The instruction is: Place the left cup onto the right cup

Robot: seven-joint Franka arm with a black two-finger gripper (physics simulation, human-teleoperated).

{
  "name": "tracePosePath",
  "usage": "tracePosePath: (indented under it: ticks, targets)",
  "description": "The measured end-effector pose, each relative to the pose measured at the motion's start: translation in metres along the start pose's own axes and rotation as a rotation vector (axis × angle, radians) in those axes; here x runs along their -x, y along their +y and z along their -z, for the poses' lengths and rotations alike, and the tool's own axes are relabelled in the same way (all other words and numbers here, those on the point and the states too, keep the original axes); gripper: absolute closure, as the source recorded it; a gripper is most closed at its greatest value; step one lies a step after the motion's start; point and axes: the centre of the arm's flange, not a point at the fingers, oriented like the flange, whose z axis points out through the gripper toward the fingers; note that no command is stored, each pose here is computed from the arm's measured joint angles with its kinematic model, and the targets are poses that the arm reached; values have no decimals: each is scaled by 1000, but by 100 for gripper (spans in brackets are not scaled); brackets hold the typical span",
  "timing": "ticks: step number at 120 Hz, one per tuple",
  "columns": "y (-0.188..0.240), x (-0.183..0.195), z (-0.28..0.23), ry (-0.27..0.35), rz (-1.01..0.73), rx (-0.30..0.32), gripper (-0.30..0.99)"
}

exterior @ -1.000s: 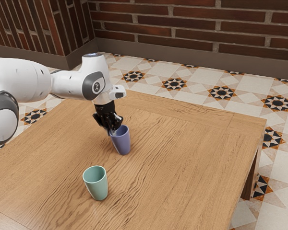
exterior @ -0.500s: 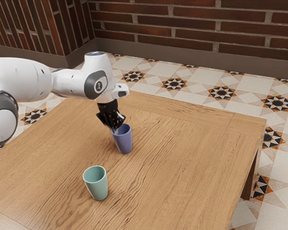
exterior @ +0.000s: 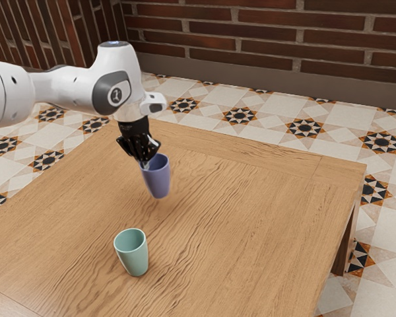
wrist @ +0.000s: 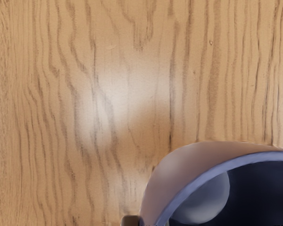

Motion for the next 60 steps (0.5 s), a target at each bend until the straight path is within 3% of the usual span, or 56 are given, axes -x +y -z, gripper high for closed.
tracePosePath:
  ticks: [60]
  targets:
    - [34,82,28,-40,110,-2,79]
